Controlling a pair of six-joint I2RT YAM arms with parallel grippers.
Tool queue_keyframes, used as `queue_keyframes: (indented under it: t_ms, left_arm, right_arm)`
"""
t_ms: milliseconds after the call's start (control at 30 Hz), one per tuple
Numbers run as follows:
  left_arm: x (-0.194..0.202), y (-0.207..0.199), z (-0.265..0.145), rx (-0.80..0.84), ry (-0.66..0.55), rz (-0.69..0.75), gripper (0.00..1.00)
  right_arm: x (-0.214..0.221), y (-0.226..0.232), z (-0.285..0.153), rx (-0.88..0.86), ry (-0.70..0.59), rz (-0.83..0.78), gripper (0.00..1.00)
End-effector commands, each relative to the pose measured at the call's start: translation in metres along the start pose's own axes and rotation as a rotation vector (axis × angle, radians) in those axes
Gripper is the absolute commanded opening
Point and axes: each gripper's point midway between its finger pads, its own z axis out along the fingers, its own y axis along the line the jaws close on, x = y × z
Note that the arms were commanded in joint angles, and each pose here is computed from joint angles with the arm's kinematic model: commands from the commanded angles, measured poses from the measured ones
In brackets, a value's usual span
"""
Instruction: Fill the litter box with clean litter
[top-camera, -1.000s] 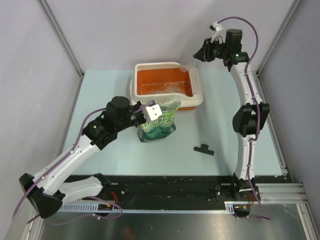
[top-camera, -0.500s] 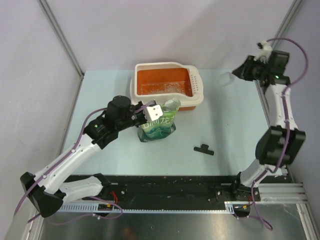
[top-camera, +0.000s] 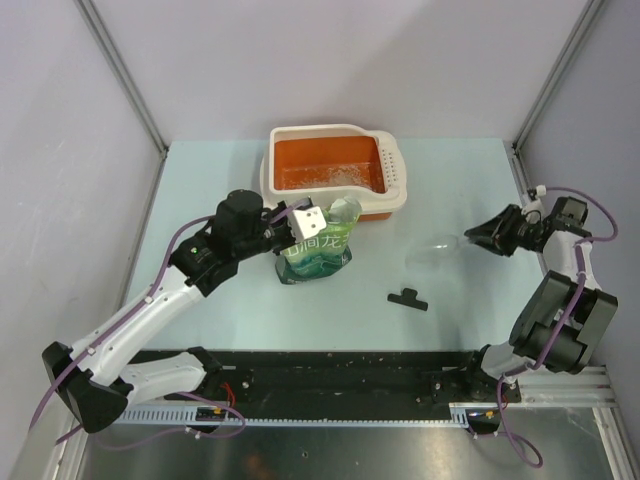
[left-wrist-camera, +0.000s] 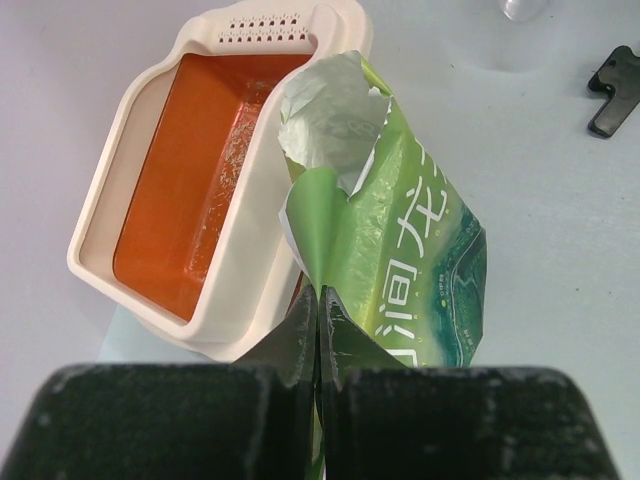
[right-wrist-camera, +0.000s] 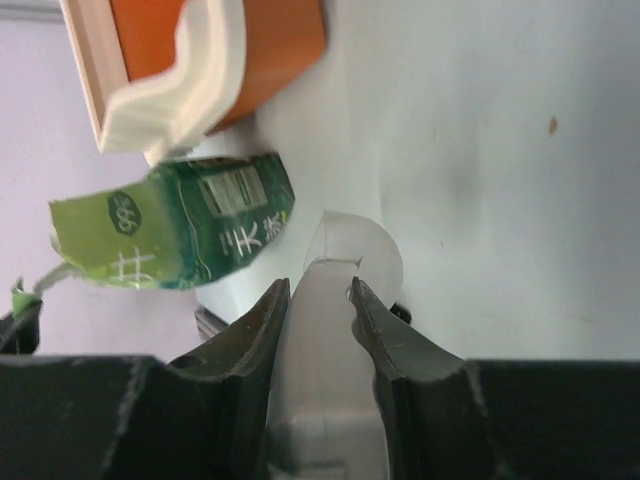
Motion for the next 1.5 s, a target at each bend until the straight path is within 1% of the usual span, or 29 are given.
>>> queue_keyframes:
  t_ms: [0, 133, 167, 233, 267, 300, 333, 400, 433, 533, 567, 700, 867, 933, 967, 1067, 1100, 1133, 1200, 1233, 1300, 1333, 1433, 1467]
  left_arm:
    - [-0.031, 0.01, -0.005, -0.021, -0.112, -0.014, 0.0]
    - [-0.032, 0.013, -0.006, -0.031, -0.115, -0.008, 0.0]
    - [-0.033, 0.014, -0.006, -0.036, -0.117, -0.004, 0.0]
    - [-0.035, 0.015, -0.007, -0.041, -0.123, 0.003, 0.0]
    - [-0.035, 0.015, -0.007, -0.041, -0.125, 0.004, 0.0]
    - [-0.036, 0.016, -0.007, -0.047, -0.128, 0.004, 0.0]
    - [-0.038, 0.015, -0.008, -0.048, -0.132, 0.008, 0.0]
    - [-0.038, 0.015, -0.009, -0.055, -0.132, 0.012, 0.0]
    - [-0.04, 0.011, -0.009, -0.049, -0.138, 0.017, 0.0]
    - [-0.04, 0.009, -0.013, -0.051, -0.143, 0.017, 0.0]
    - [-0.04, 0.01, -0.014, -0.055, -0.144, 0.015, 0.0]
    - [-0.038, 0.01, -0.015, -0.059, -0.14, 0.016, 0.0]
    - [-0.035, 0.006, -0.015, -0.05, -0.138, 0.008, 0.0]
    - [-0.034, 0.006, -0.016, -0.053, -0.137, 0.009, 0.0]
    - [-0.033, 0.005, -0.016, -0.052, -0.135, 0.009, 0.0]
    - [-0.033, 0.006, -0.017, -0.056, -0.134, 0.007, 0.0]
    - [-0.031, 0.006, -0.016, -0.056, -0.129, 0.006, 0.0]
    - [-0.031, 0.006, -0.016, -0.056, -0.129, 0.007, 0.0]
    - [-0.031, 0.008, -0.015, -0.063, -0.124, 0.001, 0.0]
    - [-0.031, 0.009, -0.015, -0.067, -0.123, -0.002, 0.0]
    - [-0.032, 0.013, -0.016, -0.081, -0.121, -0.007, 0.0]
    - [-0.032, 0.014, -0.016, -0.085, -0.118, -0.009, 0.0]
    - [-0.033, 0.021, -0.018, -0.11, -0.112, -0.01, 0.0]
    - [-0.033, 0.023, -0.019, -0.118, -0.11, -0.012, 0.0]
  right_arm:
    - [0.026, -0.012, 0.002, -0.036, 0.079, -0.048, 0.09]
    - [0.037, -0.036, 0.005, 0.006, 0.097, -0.012, 0.19]
    - [0.041, -0.042, 0.006, 0.007, 0.113, 0.014, 0.25]
    - [0.045, -0.054, 0.002, 0.038, 0.115, 0.045, 0.33]
    - [0.045, -0.059, -0.001, 0.06, 0.108, 0.038, 0.44]
    - [0.043, -0.063, -0.005, 0.073, 0.092, 0.052, 0.49]
    - [0.037, -0.068, -0.01, 0.089, 0.061, 0.06, 0.58]
    - [0.027, -0.071, -0.018, 0.125, 0.024, 0.039, 0.65]
    - [0.017, -0.069, -0.023, 0.141, 0.004, 0.025, 0.71]
    - [-0.004, -0.066, -0.035, 0.206, -0.043, -0.024, 0.79]
    - [-0.01, -0.07, -0.04, 0.253, -0.059, -0.037, 0.8]
    - [-0.03, -0.069, -0.053, 0.325, -0.1, -0.122, 0.82]
    - [-0.045, -0.078, -0.057, 0.435, -0.117, -0.201, 0.84]
    - [-0.051, -0.07, -0.054, 0.434, -0.126, -0.259, 0.84]
    - [-0.052, -0.061, -0.051, 0.408, -0.123, -0.303, 0.84]
    - [-0.038, -0.001, -0.023, 0.218, -0.064, -0.501, 0.84]
    - [-0.032, 0.018, -0.016, 0.166, -0.042, -0.604, 0.84]
    - [-0.012, 0.049, 0.005, 0.077, 0.014, -0.711, 0.84]
    - [0.006, 0.089, 0.015, -0.022, 0.023, -0.89, 0.84]
    - [0.031, 0.115, 0.028, -0.103, 0.07, -0.976, 0.83]
    - [0.05, 0.144, 0.039, -0.188, 0.075, -1.075, 0.84]
    - [0.069, 0.159, 0.047, -0.24, 0.105, -1.123, 0.83]
    - [0.09, 0.173, 0.066, -0.294, 0.14, -1.2, 0.83]
    - [0.103, 0.179, 0.073, -0.324, 0.166, -1.211, 0.83]
